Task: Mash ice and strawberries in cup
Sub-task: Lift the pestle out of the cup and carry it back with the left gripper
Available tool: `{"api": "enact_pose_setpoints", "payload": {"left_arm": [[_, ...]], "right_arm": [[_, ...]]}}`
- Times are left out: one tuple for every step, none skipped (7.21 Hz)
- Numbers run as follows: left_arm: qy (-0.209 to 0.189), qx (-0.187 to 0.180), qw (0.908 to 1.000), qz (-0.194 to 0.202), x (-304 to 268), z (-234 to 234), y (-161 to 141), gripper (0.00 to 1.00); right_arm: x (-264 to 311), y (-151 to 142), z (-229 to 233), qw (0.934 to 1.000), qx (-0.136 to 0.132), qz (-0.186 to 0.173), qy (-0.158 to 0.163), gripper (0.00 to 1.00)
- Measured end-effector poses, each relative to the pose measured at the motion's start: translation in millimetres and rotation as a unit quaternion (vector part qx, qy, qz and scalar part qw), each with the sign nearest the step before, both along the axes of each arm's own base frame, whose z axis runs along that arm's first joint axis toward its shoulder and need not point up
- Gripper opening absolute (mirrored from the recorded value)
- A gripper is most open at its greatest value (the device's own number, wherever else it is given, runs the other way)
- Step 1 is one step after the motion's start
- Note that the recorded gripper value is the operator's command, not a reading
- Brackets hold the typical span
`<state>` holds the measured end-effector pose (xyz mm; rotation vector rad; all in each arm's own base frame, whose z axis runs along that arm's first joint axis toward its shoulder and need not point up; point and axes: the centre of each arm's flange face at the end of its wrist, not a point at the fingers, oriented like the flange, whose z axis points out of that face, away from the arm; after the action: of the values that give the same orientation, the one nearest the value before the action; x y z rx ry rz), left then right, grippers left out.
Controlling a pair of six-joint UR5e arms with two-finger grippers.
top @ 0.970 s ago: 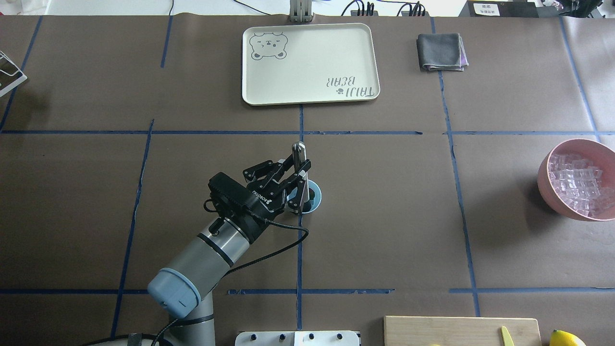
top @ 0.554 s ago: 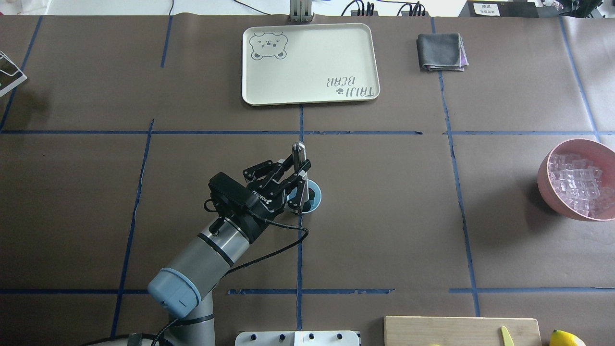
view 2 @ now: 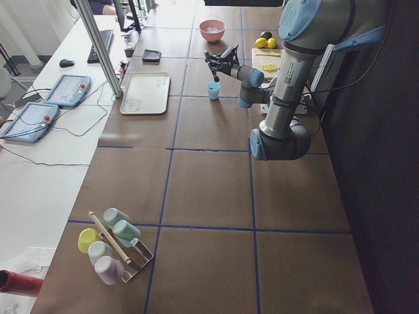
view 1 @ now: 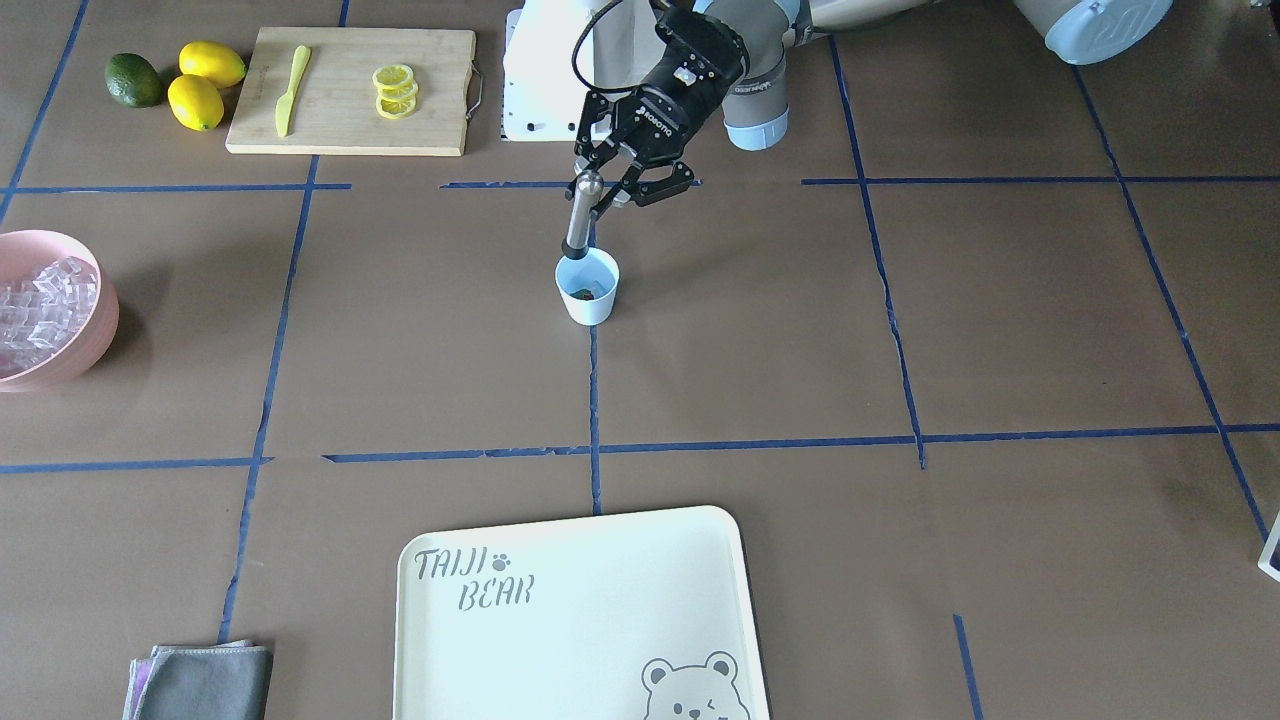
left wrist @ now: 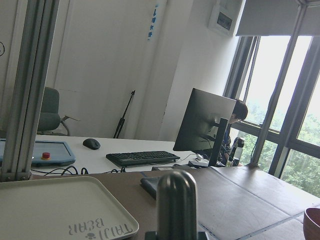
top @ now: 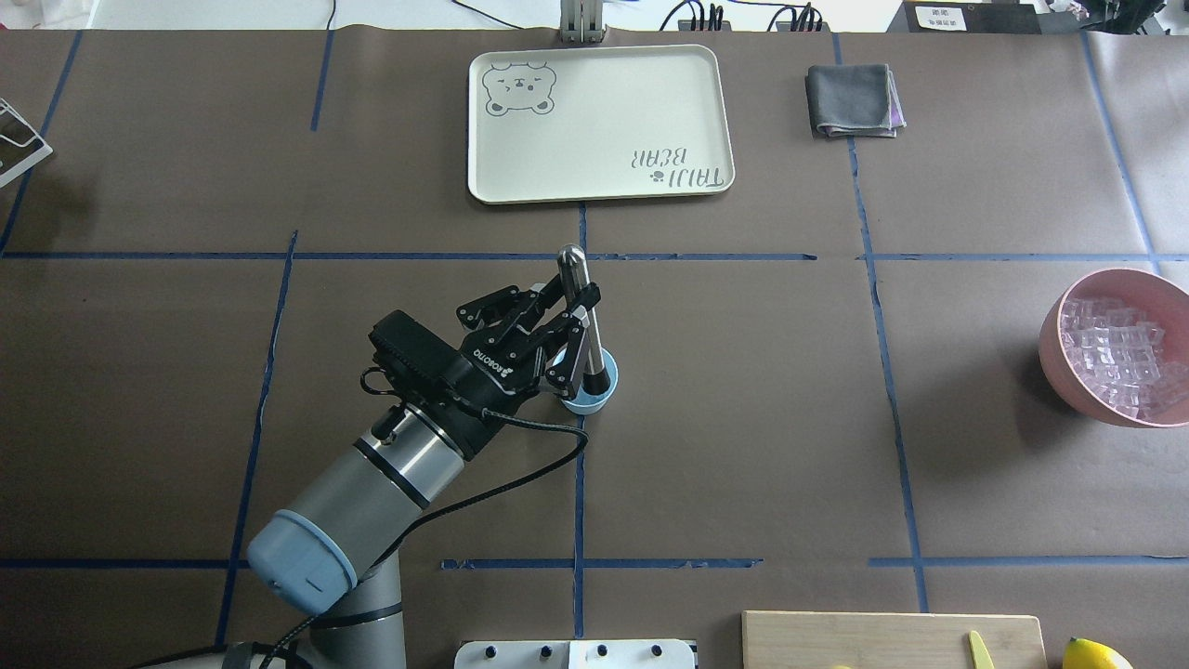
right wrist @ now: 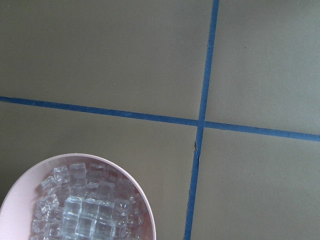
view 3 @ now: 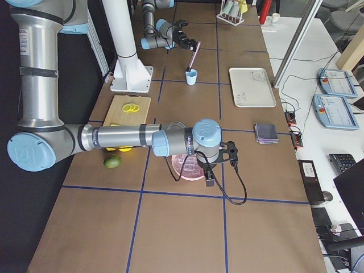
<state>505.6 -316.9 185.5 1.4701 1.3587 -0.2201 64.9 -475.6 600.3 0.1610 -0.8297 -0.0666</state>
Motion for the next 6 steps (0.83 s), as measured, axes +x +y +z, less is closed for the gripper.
{"api": "enact_pose_setpoints", "payload": {"left_arm": [[0.009, 0.012, 0.9999, -0.001, -20, -7, -11, 0.00], [0.010, 0.026, 0.9996, -0.005, -42, -11, -28, 0.00], [0.006, 0.031, 0.9994, -0.011, -61, -10, -48, 0.00], [0.001, 0.019, 0.9998, -0.008, -79, 7, -68, 0.00], [0.000, -0.008, 0.9999, 0.010, -98, 38, -87, 0.00], [-0.005, -0.041, 0.9985, 0.037, -124, 72, -110, 0.00]], "right_arm": [[0, 1, 1, 1.0000, 0.000, 0.000, 0.000, 0.99], [0, 2, 2, 1.0000, -0.002, 0.000, 0.000, 0.99], [0, 3, 2, 1.0000, -0.002, 0.000, 0.000, 0.99], [1, 3, 2, 1.0000, -0.001, 0.000, 0.000, 0.99], [1, 3, 1, 1.0000, 0.001, 0.001, 0.000, 0.99], [1, 3, 0, 1.0000, 0.002, 0.001, 0.000, 0.99]]}}
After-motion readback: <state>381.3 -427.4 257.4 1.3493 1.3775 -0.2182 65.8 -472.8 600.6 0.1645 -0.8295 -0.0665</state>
